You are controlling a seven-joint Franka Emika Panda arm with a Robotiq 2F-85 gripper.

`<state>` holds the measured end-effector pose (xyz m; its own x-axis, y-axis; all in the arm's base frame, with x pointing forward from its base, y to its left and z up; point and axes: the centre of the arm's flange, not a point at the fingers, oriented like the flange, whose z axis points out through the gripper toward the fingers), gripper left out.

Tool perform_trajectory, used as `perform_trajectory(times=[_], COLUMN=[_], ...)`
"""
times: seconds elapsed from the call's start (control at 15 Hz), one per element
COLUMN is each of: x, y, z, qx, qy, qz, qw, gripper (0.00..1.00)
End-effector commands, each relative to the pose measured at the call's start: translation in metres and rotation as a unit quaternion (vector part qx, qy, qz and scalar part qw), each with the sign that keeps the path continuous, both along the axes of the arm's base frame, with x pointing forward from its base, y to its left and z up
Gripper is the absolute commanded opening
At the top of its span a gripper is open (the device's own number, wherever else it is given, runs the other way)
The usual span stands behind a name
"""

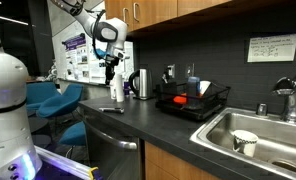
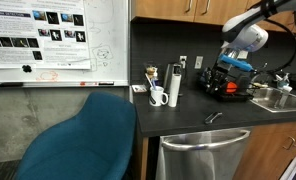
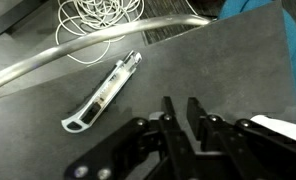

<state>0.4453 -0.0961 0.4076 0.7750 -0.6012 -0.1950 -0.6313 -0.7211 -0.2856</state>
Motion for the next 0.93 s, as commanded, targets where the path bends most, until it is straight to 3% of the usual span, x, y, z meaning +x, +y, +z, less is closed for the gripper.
perform_trajectory(times=[0.0, 0.07, 0.13, 0.2, 0.73, 0.87], x=[0.022, 0.025, 0.026, 0.027, -0.003, -0.015], y=[0.004, 0.002, 0.000, -0.004, -0.044, -0.051], z=[-0.005, -0.006, -0.005, -0.002, 0.009, 0.007], qx=[-0.019, -0.024, -0.030, -0.042, -0.151, -0.167], qy=[0.007, 0.009, 0.007, 0.006, 0.036, 0.051], qz=[-0.009, -0.011, -0.012, -0.015, -0.043, -0.052], qw=[0.9998, 0.9996, 0.9994, 0.9990, 0.9869, 0.9832], gripper=[0.06, 0.06, 0.31, 0.49, 0.98, 1.00])
